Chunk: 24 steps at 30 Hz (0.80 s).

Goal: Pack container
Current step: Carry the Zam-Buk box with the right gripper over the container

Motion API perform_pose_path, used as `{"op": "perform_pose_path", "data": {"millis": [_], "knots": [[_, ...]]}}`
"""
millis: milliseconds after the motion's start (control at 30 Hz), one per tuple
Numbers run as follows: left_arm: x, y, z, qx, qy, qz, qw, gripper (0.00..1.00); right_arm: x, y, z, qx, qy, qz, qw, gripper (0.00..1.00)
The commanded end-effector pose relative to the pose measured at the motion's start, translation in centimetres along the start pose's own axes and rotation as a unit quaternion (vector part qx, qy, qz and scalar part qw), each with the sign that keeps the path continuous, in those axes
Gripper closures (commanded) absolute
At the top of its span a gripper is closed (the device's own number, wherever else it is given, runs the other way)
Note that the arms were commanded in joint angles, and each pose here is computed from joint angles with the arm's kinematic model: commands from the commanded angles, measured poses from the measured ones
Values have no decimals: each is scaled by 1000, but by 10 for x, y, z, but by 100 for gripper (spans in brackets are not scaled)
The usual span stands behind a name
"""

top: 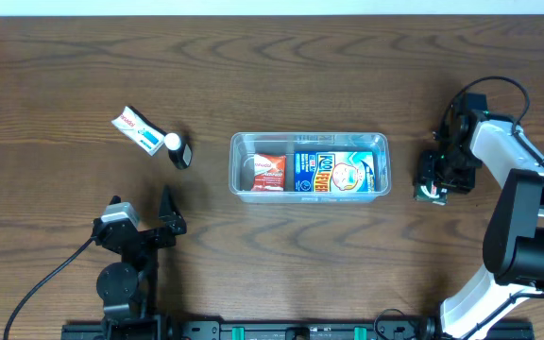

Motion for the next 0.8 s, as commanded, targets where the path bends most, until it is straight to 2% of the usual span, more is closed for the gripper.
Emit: {"op": "perform_pose_path", "data": {"millis": [0, 167, 467, 600, 767], "knots": [[-13, 1, 1, 4, 4, 24, 1000, 2, 12, -18, 9, 16, 10, -12, 1000, 42], [-13, 1, 1, 4, 4, 24, 1000, 2, 15, -53, 28, 88, -17, -4, 996, 42], [-13, 1, 1, 4, 4, 24, 1000, 2, 12, -122, 51, 197, -42, -61, 978, 43], [-13, 1, 1, 4, 4, 24, 1000, 2, 3, -147, 67, 243, -71, -91, 963, 43], [-13, 1, 1, 4, 4, 24, 1000, 2, -14, -173, 112, 326, -134, -112, 929, 43]]}}
Point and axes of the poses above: each gripper's point midway between its finger pads, its own y axis out along the fingers, its own z axis along the line the jaws close on, x = y × z, the point moved 6 cm from there along -y, back along the fingers, and after that the axes turned 12 degrees about y, right-handed, at the moved point
